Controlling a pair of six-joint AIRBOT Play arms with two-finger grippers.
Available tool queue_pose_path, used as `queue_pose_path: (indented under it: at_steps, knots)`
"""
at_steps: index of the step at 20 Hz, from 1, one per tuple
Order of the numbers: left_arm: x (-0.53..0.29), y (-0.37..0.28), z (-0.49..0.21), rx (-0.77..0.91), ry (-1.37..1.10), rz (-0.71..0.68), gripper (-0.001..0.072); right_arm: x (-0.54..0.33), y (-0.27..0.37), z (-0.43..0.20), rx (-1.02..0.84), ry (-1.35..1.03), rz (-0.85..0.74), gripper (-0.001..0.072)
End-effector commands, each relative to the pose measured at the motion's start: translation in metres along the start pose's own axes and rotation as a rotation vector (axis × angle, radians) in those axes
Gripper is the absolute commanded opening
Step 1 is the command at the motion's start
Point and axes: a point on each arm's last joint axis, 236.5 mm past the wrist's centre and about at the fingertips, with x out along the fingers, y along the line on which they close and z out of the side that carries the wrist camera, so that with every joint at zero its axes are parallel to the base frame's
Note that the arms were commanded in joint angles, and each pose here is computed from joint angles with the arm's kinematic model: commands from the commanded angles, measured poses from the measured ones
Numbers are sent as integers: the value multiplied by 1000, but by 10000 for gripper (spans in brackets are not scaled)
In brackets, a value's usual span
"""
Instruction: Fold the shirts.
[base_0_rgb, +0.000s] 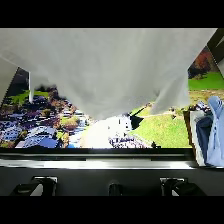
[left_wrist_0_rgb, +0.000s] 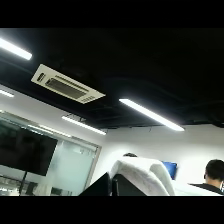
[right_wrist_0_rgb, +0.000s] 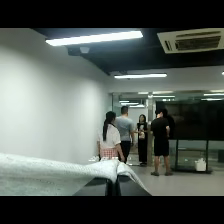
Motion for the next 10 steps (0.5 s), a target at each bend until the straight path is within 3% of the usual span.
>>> queue_pose_path:
  at_steps: [1,4,10]
  knots:
    - [15,20,-29,10,68,26,23,15,-6,-27,-40,65,-22,45]
    - [39,75,-121,73,309,91,23,60,-24,-118,-30,231,-83,45]
    - [18,209,-391,-77,918,224,24,128,-86,-387,570,503,-338,46]
